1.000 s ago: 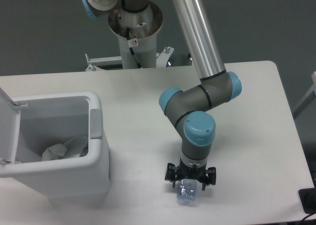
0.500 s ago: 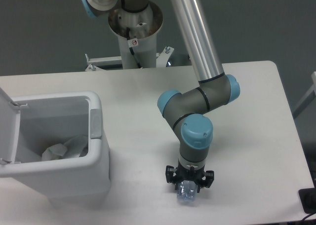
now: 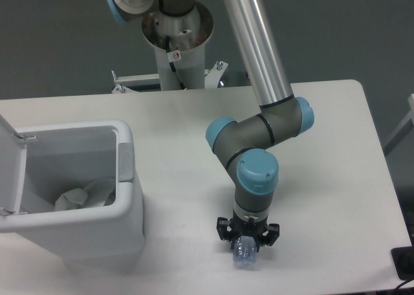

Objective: Place the trash in the trash can
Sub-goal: 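Lift the bottle and carry it over the trash can opening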

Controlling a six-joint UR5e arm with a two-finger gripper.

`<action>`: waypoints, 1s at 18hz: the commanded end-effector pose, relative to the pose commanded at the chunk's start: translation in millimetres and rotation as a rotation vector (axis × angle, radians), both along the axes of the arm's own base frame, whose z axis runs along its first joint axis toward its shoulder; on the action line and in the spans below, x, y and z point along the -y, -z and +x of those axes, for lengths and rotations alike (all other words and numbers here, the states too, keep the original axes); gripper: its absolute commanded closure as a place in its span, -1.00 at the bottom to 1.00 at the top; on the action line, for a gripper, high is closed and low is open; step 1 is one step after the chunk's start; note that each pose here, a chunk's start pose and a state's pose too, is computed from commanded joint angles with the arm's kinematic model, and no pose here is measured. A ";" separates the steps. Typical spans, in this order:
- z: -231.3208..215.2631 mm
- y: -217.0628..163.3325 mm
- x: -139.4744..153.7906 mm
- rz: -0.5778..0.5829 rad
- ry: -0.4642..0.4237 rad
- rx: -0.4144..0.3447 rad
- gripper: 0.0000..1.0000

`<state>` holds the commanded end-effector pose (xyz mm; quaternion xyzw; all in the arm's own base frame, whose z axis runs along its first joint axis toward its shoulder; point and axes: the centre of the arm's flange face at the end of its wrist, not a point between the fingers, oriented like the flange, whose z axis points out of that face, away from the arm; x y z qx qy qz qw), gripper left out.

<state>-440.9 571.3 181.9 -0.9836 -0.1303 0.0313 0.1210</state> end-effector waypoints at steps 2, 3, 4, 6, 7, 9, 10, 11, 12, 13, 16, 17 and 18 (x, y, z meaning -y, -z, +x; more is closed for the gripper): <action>-1.0 -3.1 -0.9 0.004 0.000 -0.005 -0.18; -1.0 -3.1 -0.9 0.004 -0.001 -0.004 -0.18; -1.4 -4.8 -1.2 0.006 0.000 -0.007 -0.17; -2.1 -31.1 -4.0 0.039 0.000 -0.035 -0.18; -3.0 -48.0 -3.8 0.061 -0.006 -0.053 -0.18; -1.2 -87.1 -5.6 0.129 -0.017 -0.085 -0.18; -1.5 -108.1 -8.6 0.193 -0.031 -0.083 -0.18; -2.2 -131.5 -13.2 0.256 -0.047 -0.078 -0.18; -3.4 -154.6 -16.9 0.310 -0.072 -0.071 -0.18; -4.8 -179.9 -20.1 0.359 -0.105 -0.074 -0.18; -2.7 -252.5 -22.5 0.482 -0.211 -0.083 -0.18; 1.7 -276.2 -21.6 0.517 -0.236 -0.091 -0.18; 8.3 -298.1 -18.9 0.546 -0.251 -0.099 -0.18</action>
